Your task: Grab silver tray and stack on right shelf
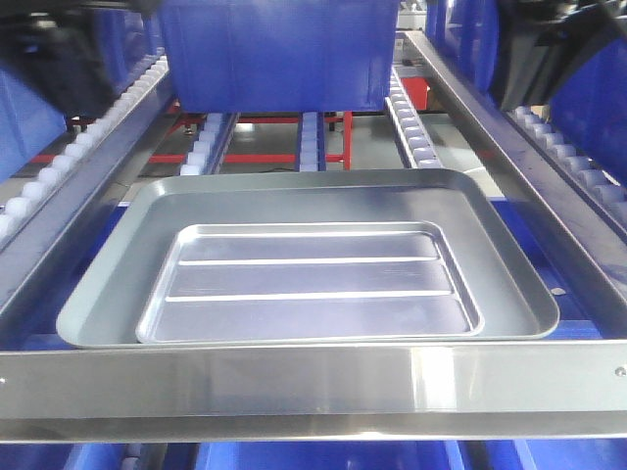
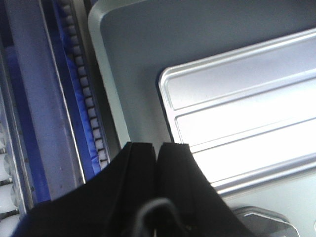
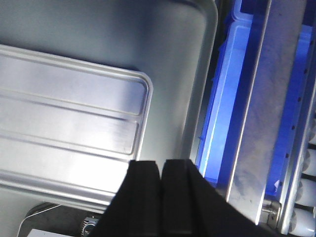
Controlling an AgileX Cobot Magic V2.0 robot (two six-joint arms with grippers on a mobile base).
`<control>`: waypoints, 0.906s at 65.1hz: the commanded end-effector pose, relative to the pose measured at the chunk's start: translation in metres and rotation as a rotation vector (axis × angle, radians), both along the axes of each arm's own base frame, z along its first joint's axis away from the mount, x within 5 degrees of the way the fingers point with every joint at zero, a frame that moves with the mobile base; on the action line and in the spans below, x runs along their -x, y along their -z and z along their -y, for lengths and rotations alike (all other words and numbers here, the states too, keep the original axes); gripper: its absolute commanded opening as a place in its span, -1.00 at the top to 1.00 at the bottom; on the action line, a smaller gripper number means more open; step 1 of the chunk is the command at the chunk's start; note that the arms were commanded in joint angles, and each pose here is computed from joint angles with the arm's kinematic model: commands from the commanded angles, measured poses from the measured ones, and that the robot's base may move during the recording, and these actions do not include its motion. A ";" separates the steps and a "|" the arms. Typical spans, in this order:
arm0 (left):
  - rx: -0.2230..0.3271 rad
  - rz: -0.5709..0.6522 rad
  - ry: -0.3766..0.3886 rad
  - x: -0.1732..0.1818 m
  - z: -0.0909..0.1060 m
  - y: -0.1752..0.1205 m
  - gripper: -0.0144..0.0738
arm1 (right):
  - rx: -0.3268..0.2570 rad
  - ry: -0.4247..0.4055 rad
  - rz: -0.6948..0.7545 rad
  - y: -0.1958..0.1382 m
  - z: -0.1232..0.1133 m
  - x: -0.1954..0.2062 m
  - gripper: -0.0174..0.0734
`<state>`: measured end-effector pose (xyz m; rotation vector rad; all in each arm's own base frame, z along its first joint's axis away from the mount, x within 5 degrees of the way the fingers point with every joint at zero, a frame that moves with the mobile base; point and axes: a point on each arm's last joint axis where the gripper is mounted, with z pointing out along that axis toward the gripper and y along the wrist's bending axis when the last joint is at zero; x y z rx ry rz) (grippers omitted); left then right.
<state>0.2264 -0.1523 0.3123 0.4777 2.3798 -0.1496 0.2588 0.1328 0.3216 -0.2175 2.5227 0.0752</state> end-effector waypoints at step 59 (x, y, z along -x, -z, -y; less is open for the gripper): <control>0.557 0.692 0.155 0.167 -0.113 0.006 0.89 | -0.305 -0.200 0.729 0.004 0.089 0.168 0.49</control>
